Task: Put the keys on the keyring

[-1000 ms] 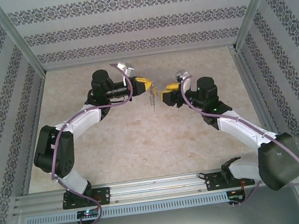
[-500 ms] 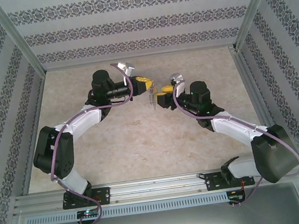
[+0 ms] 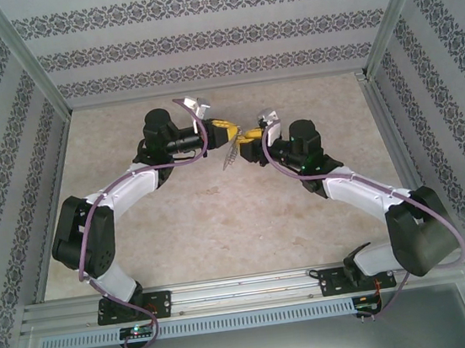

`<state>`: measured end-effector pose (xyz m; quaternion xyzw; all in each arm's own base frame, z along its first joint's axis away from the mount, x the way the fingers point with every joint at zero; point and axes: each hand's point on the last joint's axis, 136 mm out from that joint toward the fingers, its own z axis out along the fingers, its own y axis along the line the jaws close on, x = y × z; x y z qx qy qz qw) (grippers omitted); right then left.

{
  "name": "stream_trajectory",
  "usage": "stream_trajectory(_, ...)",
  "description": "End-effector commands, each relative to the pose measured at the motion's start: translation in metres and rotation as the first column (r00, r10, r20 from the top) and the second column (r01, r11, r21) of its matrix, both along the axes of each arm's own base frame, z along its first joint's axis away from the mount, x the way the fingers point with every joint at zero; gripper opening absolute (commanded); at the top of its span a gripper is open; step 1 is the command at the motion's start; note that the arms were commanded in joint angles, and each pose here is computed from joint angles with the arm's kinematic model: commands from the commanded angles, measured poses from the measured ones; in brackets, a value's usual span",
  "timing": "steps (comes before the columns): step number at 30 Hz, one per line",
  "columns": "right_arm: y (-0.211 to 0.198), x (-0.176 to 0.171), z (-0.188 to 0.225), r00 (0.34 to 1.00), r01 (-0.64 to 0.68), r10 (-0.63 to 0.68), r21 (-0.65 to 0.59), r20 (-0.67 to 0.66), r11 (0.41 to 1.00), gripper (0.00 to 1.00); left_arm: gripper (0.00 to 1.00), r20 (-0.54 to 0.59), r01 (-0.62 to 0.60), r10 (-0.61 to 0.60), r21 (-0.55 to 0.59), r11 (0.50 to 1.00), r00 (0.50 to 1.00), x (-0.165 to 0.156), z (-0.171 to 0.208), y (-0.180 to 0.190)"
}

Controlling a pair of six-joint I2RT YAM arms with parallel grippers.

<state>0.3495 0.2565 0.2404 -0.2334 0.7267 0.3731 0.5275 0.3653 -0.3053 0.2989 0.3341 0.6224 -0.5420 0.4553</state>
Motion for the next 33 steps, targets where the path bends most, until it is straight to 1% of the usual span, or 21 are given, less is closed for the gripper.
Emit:
stream_trajectory(1, 0.009, -0.004, 0.005, 0.998, -0.056, 0.056, -0.010, 0.018, 0.998, 0.32, 0.00, 0.076, 0.016, -0.013, -0.042, 0.999, 0.997, -0.011, 0.030, -0.001)
stream_trajectory(8, 0.015, -0.011, -0.003, 0.994, -0.110, 0.110, -0.030, -0.014, 0.993, 0.08, 0.00, 0.089, 0.011, -0.006, -0.049, 0.999, 0.996, -0.011, 0.034, -0.001)
stream_trajectory(12, 0.018, -0.014, -0.004, 0.991, -0.134, 0.133, -0.036, -0.022, 0.990, 0.00, 0.00, 0.094, 0.006, -0.001, -0.051, 0.999, 0.996, -0.011, 0.037, 0.000)
stream_trajectory(21, 0.026, -0.018, -0.007, 0.983, -0.182, 0.180, -0.038, -0.046, 0.983, 0.00, 0.00, 0.108, 0.005, 0.002, -0.066, 0.998, 0.994, -0.013, 0.042, 0.001)
stream_trajectory(33, 0.036, -0.019, -0.010, 0.973, -0.226, 0.223, -0.045, -0.068, 0.973, 0.00, 0.00, 0.109, 0.008, -0.001, -0.064, 0.998, 0.994, -0.014, 0.040, 0.001)
